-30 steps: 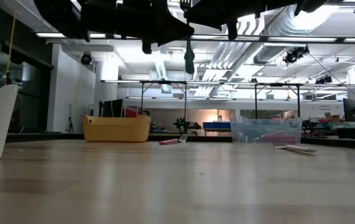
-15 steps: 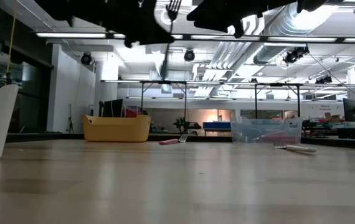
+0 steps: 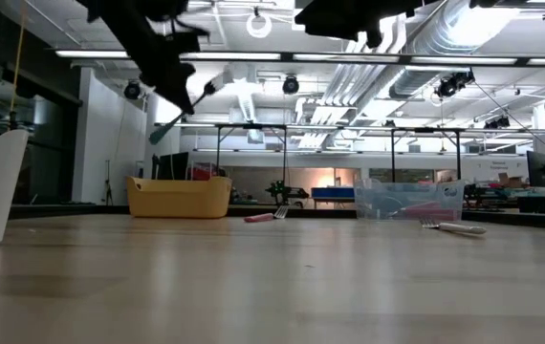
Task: Sort silverware by color (type)
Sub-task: Put the blue fork into the yellow bin
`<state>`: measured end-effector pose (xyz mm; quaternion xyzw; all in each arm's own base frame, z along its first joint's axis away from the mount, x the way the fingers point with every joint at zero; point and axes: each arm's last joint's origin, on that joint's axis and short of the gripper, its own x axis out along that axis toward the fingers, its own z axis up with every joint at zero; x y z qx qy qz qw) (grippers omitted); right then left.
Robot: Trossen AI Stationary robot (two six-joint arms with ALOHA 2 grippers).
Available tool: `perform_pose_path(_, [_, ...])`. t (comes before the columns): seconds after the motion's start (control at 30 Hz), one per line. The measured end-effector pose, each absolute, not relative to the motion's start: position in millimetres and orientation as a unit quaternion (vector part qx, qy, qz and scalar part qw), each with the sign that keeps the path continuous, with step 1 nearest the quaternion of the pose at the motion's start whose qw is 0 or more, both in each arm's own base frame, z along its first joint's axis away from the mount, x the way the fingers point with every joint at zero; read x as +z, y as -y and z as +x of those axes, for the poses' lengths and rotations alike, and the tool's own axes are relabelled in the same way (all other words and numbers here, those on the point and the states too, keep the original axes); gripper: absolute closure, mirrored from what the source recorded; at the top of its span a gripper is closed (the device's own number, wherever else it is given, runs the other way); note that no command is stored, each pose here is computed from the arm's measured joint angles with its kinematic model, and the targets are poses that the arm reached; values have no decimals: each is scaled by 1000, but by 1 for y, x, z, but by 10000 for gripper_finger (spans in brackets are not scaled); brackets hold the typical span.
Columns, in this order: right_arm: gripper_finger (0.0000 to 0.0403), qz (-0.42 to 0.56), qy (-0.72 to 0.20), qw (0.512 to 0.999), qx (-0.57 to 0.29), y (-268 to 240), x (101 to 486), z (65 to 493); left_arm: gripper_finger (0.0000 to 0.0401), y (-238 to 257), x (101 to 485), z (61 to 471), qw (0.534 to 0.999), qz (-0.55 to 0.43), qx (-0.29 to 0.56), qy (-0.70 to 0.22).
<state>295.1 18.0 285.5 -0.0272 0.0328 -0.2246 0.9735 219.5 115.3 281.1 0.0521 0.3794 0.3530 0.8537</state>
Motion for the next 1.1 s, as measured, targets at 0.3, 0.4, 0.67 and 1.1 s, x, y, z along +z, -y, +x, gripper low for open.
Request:
perform_pose_path(0.3, [265,-40,-69,971,-224,-18,279,294,400,-177,239,219,816,26,329,-474])
perform_pose_path(0.4, [265,-42,-74,971,-224,-18,277,294,400,-189,224,219,804,14,326,-497])
perform_pose_path(0.67, [265,-43,-78,971,-223,-18,277,294,400,-212,200,217,785,3,331,-524])
perform_pose_path(1.1, [265,-46,-85,970,-223,-18,275,294,379,-221,188,214,771,8,328,-546])
